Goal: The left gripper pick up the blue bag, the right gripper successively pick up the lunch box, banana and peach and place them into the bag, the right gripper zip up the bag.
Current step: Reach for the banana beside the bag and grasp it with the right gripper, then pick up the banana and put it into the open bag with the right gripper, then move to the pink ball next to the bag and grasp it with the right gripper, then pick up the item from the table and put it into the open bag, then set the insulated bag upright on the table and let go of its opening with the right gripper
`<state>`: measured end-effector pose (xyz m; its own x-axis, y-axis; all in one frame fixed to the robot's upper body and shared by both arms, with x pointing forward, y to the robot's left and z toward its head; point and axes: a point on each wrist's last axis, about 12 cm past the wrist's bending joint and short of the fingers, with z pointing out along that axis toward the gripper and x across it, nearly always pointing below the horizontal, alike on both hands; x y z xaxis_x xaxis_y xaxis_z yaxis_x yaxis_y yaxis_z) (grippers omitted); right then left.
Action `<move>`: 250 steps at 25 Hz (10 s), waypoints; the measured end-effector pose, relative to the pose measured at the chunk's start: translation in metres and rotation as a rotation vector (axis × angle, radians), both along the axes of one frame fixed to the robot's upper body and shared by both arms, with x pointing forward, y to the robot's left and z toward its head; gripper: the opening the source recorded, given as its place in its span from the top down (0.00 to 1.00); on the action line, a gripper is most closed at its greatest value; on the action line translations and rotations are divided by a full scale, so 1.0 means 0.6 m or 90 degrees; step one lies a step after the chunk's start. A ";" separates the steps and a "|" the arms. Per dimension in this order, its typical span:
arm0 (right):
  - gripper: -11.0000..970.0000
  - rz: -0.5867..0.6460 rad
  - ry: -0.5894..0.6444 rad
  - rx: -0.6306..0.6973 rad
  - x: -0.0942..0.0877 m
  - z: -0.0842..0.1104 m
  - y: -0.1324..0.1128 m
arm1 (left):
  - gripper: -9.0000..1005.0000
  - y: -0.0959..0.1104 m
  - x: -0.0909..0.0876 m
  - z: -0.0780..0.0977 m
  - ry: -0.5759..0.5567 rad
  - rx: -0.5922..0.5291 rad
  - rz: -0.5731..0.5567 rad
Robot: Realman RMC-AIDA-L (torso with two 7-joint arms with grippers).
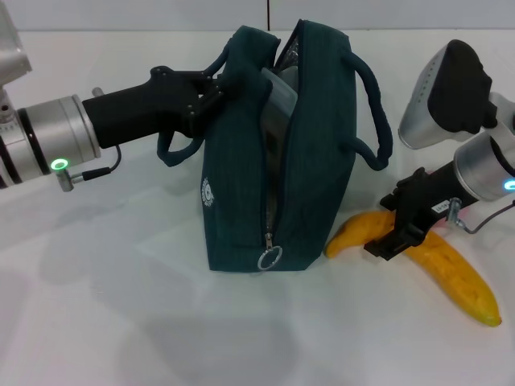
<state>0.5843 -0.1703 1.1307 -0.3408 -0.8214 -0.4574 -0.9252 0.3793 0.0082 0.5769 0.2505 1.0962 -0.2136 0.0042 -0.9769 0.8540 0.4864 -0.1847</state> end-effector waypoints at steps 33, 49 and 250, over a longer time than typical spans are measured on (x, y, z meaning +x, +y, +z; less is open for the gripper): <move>0.51 -0.179 -0.051 0.252 -0.013 0.033 -0.168 | 0.95 -0.001 -0.001 -0.001 0.004 -0.007 0.003; 0.51 -0.325 -0.227 0.601 0.007 0.044 -0.221 | 0.95 -0.005 -0.007 0.009 -0.018 -0.037 -0.020; 0.92 -0.106 -0.348 0.714 -0.108 -0.081 -0.163 | 0.94 -0.040 -0.134 -0.073 -0.277 -0.081 0.075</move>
